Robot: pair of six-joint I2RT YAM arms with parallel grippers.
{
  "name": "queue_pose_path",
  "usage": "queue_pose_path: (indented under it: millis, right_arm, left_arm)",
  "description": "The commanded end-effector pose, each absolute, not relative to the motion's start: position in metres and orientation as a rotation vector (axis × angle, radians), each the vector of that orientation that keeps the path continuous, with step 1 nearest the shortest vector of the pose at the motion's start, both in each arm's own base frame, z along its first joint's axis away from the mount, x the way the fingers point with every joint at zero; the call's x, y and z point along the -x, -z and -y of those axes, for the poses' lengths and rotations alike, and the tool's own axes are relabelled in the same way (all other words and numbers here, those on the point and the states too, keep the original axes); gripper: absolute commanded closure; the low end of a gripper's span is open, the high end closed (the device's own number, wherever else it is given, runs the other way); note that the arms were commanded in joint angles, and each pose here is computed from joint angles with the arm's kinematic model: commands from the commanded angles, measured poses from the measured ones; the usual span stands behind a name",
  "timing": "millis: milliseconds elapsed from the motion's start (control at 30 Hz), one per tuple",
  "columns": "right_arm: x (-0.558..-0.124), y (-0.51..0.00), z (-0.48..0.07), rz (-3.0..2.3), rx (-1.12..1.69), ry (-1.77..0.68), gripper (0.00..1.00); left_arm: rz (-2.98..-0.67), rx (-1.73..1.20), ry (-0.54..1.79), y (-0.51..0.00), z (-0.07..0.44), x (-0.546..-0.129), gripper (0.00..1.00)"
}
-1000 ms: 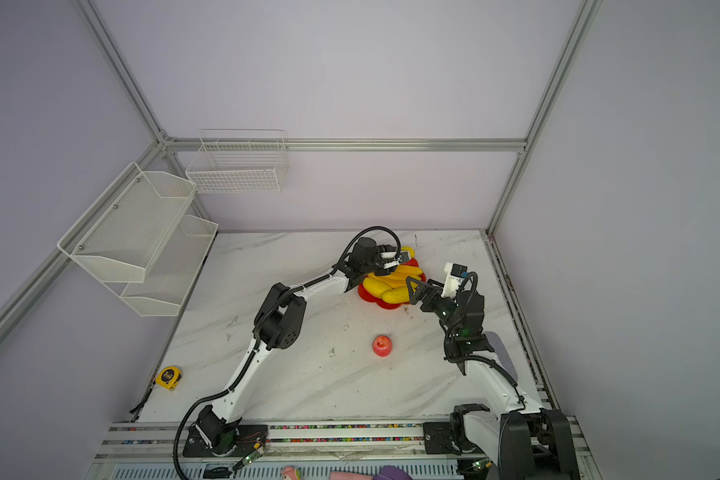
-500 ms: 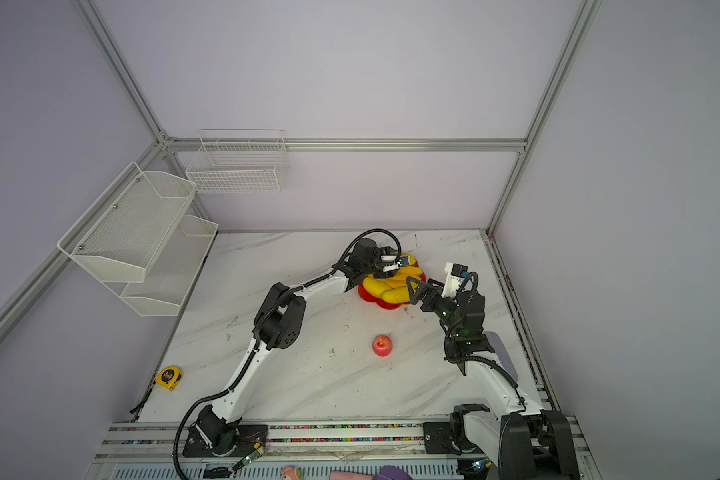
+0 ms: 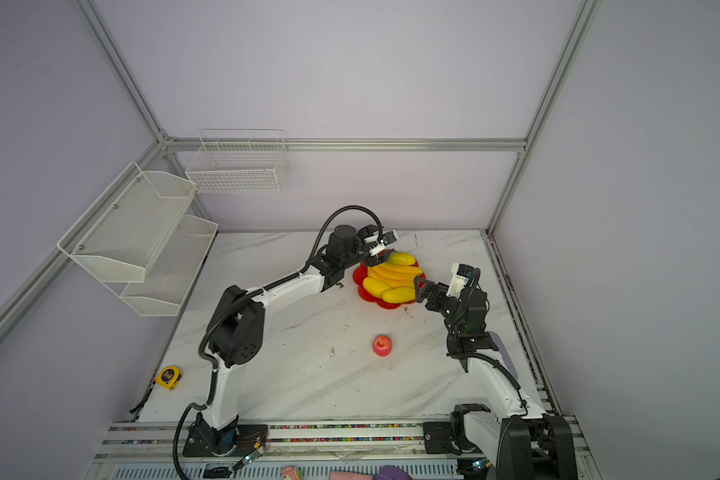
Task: Place and organize the fake fruits in the fruit bowl
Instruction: 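Place the green-yellow mango in the bowl and open the left gripper, then lower the left gripper onto the red apple and grasp it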
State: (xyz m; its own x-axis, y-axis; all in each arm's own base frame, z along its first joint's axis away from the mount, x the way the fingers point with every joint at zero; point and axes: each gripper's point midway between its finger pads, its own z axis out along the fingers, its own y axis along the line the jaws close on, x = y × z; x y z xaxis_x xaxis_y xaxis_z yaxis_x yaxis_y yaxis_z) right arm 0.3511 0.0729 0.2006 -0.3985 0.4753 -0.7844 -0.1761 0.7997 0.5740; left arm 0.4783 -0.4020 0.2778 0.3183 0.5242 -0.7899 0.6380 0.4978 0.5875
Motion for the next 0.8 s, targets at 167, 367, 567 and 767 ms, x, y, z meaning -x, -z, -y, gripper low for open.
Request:
queue_pose_path:
  millis: [167,367,567,767]
  right_arm:
    - [-0.33,-0.181,-0.079,-1.91,-0.178,-0.737,0.03]
    - [-0.315,-0.178,-0.094,-1.907,-0.105,-0.836,0.03]
    - [-0.293,-0.175,-0.105,-1.924,-0.063,-0.912,0.03]
    - [-0.279,-0.179,-0.112,-1.905,-0.04,-0.98,0.03]
  left_arm:
    - [-1.681,-1.134,0.387,-0.2,0.362,-0.302,0.18]
    - [-1.779,-1.228,0.482,-0.138,0.378,-0.249,0.16]
    - [-1.84,-1.165,0.496,-0.11,0.385,-0.249,0.15]
    - [-1.846,-1.158,0.53,-0.098,0.396,-0.249,0.13]
